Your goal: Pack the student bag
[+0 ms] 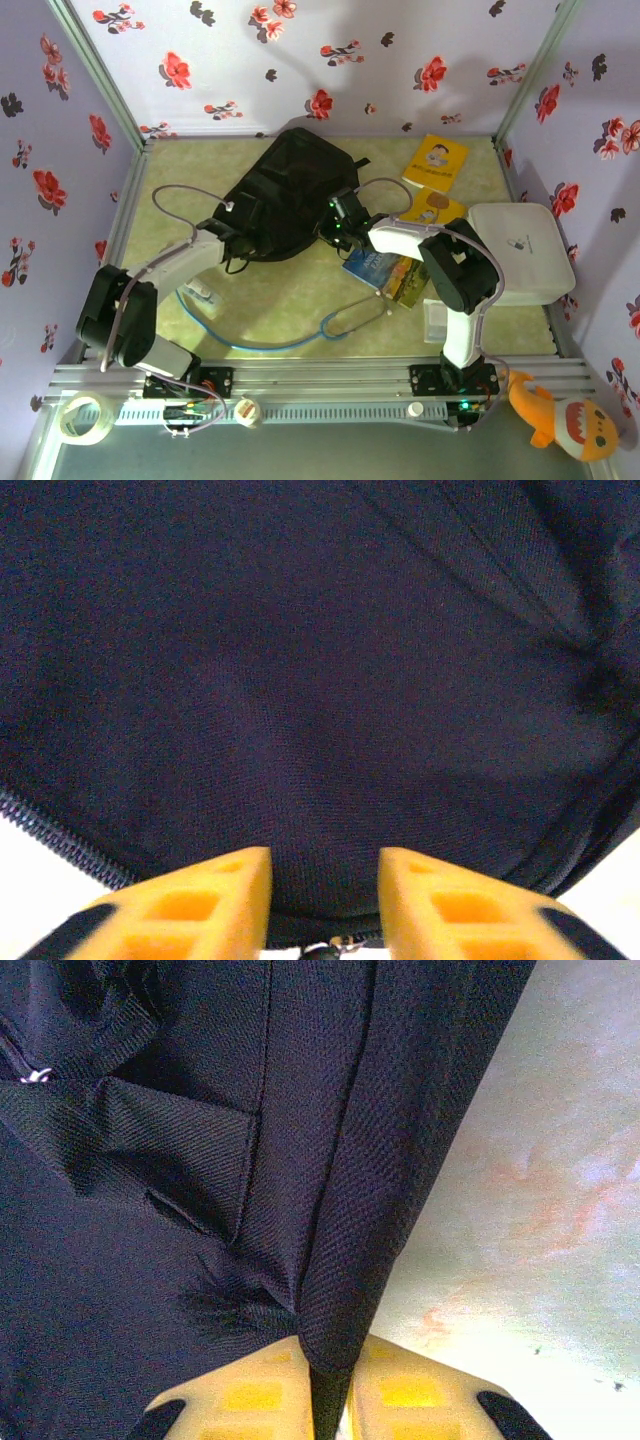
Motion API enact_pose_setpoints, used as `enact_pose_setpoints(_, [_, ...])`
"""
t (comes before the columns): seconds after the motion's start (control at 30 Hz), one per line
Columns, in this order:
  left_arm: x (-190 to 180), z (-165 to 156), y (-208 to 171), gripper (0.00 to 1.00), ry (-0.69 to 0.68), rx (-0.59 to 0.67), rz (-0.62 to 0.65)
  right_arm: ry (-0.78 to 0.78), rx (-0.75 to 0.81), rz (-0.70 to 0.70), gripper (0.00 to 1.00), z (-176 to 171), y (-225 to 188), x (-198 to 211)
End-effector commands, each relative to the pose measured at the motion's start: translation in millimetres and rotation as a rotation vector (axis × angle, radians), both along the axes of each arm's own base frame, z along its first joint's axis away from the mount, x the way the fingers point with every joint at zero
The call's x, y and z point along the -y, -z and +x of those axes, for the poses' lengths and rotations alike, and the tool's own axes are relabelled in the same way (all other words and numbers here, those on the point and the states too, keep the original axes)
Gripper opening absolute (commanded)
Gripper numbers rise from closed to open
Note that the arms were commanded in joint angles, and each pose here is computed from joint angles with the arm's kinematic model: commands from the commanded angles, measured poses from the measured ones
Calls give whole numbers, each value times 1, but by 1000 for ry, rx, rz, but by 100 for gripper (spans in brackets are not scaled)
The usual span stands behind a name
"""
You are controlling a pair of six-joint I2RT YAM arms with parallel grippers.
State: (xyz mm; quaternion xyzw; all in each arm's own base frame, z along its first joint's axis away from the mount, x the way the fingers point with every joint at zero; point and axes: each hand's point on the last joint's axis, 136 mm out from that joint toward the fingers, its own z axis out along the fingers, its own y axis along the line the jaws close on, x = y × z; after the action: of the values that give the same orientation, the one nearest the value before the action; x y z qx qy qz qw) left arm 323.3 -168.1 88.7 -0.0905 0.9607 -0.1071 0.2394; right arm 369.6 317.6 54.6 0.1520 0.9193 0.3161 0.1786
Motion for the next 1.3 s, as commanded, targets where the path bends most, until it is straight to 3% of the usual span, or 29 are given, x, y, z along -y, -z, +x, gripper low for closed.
enact_pose_setpoints(0.0, [3, 6, -4, 22, 9, 4, -9, -3, 0, -13, 13, 0, 1, 4])
enact_pose_setpoints(0.17, [-4, 3, -9, 0, 2, 12, 18, 0, 9, -32, 11, 1, 2, 7])
enact_pose_setpoints(0.53, [-38, -19, -15, 0, -23, -6, 76, 52, 39, -159, 5, 17, 9, 59])
enact_pose_setpoints(0.63, [-32, -21, -16, 0, 12, -10, 52, 49, 51, -156, 6, 22, 6, 60])
enact_pose_setpoints(0.8, [3, -21, -30, 0, 114, 15, -54, 35, 70, -49, 21, 23, -14, 44])
enact_pose_setpoints(0.97, [44, -24, -36, 0, 209, 19, -103, 93, 29, 39, 53, 1, -32, 53])
enact_pose_setpoints(1.27, [99, -33, -22, 0, 338, -35, -131, 192, -80, 202, 62, -42, -28, 63])
